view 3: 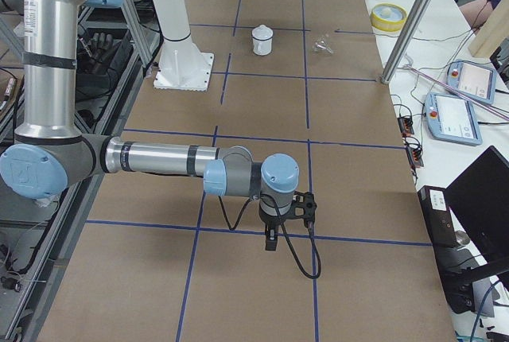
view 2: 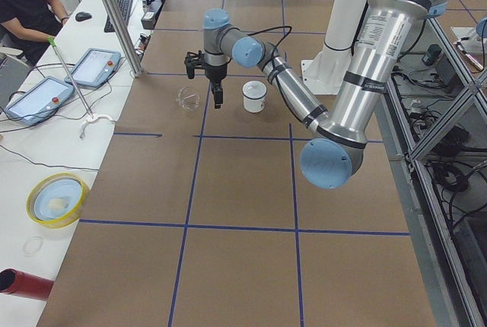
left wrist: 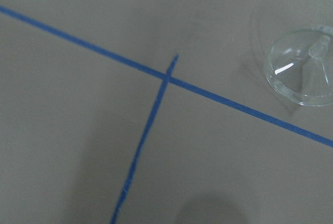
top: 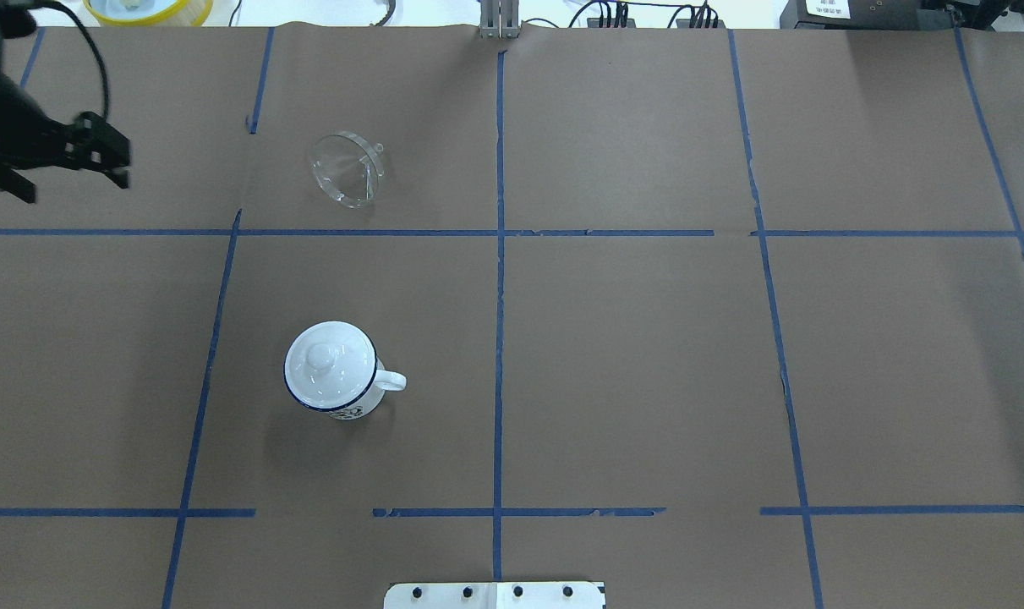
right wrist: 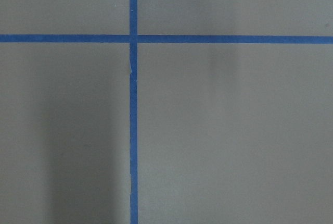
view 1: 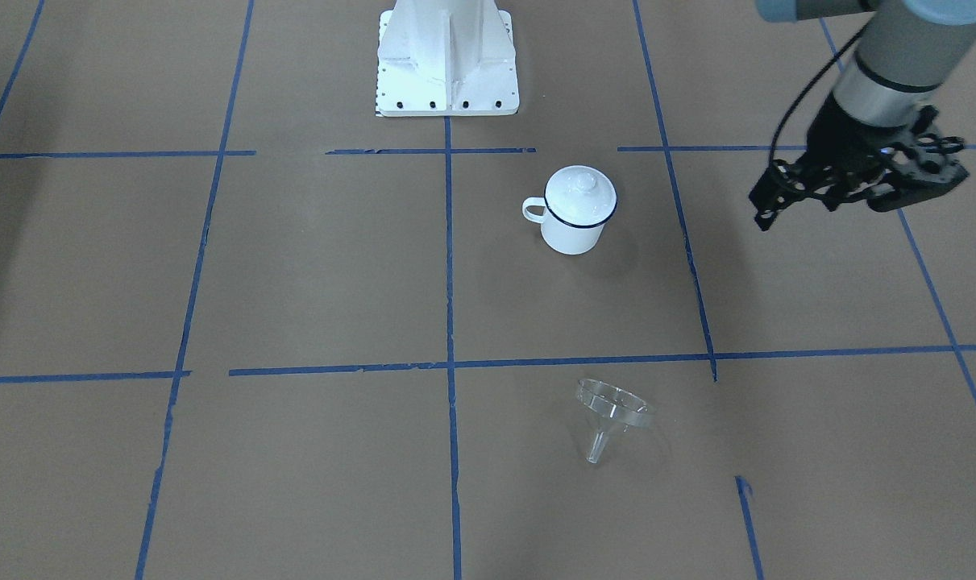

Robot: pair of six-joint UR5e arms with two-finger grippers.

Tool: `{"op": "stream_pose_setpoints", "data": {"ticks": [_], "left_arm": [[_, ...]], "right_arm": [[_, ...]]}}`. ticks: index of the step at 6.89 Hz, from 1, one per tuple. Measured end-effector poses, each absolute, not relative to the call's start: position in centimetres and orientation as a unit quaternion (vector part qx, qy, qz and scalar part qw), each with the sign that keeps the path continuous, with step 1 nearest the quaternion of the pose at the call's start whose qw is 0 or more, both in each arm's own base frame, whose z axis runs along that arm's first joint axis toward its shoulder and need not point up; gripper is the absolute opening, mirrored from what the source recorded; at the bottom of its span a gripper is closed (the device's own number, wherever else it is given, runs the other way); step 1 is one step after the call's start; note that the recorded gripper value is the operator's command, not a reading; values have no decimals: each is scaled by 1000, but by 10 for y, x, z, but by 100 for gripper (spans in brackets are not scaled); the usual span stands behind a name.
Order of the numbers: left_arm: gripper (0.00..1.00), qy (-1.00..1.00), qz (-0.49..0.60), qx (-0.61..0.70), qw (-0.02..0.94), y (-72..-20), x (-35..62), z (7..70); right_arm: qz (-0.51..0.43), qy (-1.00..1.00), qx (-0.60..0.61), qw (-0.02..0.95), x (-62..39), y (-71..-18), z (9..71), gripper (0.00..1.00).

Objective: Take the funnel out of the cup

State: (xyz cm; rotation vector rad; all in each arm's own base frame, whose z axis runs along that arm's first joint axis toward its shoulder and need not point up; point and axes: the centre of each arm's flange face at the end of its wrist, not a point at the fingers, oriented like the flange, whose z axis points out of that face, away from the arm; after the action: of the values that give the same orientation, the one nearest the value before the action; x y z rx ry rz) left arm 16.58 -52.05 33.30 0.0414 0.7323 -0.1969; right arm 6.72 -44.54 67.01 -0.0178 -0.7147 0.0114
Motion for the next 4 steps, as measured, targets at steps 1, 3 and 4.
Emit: {"op": "stream_pose_setpoints", "data": {"ticks": [1, 3, 4], "left_arm": [[100, 343, -44, 37, 938, -545, 103, 381], [100, 348, 20, 44, 936, -554, -11, 481], [100, 364, 31, 49, 930, -536, -39, 532]], "right_arm": [[6, -350, -9, 937, 67, -445, 670, 100], [6, -350, -9, 937, 67, -445, 671, 100], [6, -350, -9, 937, 67, -445, 671, 100]]}}
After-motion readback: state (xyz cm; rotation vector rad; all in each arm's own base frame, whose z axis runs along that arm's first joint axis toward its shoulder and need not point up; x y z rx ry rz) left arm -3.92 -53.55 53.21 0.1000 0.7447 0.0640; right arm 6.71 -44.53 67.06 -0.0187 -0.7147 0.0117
